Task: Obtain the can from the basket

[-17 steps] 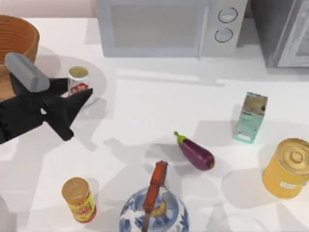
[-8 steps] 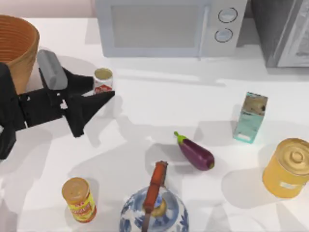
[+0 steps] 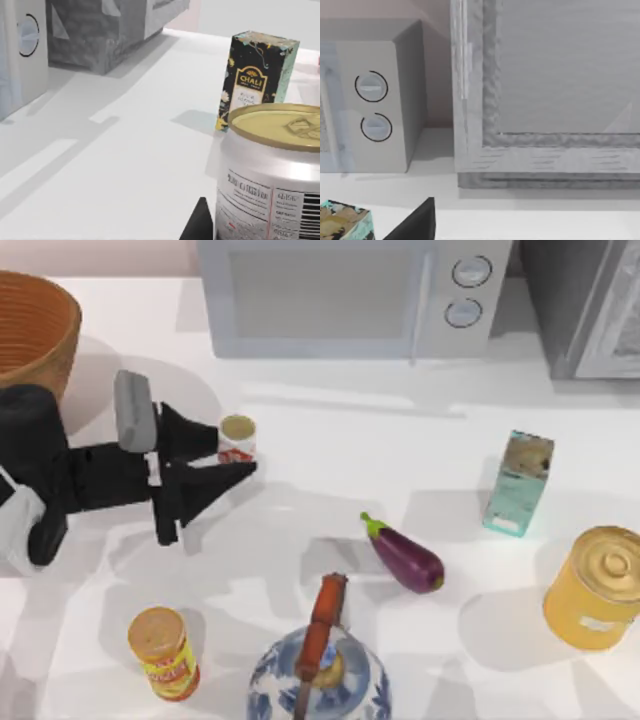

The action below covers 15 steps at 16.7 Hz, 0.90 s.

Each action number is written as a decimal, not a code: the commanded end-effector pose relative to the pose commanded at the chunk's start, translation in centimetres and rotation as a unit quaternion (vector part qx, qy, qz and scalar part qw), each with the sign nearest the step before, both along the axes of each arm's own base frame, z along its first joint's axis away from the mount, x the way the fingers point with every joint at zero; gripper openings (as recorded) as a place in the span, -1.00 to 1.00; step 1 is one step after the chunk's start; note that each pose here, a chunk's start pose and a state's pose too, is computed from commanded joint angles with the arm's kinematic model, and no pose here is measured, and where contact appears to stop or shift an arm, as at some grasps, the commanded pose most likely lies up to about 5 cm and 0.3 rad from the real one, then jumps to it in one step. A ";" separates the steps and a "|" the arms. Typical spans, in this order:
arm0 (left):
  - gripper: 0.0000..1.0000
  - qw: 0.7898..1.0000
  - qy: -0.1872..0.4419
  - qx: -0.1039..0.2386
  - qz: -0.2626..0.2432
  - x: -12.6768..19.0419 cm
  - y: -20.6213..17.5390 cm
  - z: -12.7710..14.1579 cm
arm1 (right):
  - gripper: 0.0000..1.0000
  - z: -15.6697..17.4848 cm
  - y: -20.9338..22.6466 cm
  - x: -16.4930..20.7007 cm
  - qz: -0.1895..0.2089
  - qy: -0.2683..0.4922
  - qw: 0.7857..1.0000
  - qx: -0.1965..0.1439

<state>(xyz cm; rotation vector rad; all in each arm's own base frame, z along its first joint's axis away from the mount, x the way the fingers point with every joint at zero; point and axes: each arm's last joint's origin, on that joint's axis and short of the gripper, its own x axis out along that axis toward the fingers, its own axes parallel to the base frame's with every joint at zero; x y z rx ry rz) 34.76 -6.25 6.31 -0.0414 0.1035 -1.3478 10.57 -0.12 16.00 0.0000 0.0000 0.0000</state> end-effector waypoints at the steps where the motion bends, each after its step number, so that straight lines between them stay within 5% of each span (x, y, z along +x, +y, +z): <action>1: -1.00 1.000 -0.002 -0.002 -0.013 0.3 -0.1 -0.7 | 1.00 0.0 0.0 0.0 0.000 0.000 1.000 0.000; 8: -1.00 0.993 -0.037 -0.019 -0.106 1.9 -0.7 -4.4 | 1.00 0.0 0.0 0.0 0.000 0.000 1.000 0.000; 15: -1.00 0.991 -0.047 -0.021 -0.120 2.3 -0.9 -4.5 | 1.00 0.0 0.0 0.0 0.000 0.000 1.000 0.000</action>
